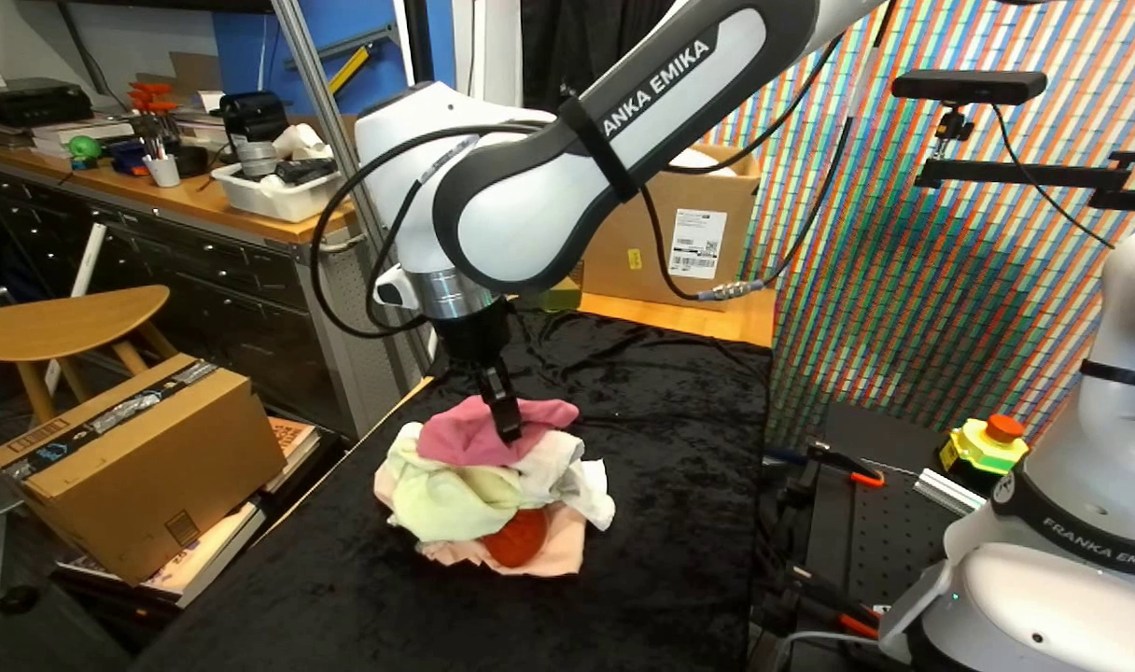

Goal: Pile all the objects in the middle of the table

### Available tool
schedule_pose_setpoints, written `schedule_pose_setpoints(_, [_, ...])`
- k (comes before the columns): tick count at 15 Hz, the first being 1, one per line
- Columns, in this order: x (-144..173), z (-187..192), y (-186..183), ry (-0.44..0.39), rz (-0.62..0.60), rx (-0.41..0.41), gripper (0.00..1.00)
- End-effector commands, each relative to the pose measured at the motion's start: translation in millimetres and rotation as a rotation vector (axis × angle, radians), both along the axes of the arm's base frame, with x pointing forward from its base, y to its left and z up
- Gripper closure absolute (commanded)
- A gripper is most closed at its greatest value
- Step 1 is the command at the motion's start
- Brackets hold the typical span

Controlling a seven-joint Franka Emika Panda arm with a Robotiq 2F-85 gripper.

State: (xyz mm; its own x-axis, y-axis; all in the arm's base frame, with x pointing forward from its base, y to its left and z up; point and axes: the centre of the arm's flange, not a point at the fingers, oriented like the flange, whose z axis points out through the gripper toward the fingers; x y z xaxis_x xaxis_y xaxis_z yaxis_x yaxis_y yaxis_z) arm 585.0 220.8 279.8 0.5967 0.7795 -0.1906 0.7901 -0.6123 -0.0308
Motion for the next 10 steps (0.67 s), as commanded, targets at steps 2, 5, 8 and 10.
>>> schedule_pose_setpoints(2, [-8,62,-2,-0.012,-0.016,-0.016,0.13])
schedule_pose_setpoints(5, [-13,97,-15,0.006,-0.040,-0.053,0.00])
schedule_pose_setpoints(8, [-25,129,-40,0.034,-0.113,-0.094,0.00])
schedule_pose_setpoints(10, [-35,147,-61,0.045,-0.175,-0.096,0.00])
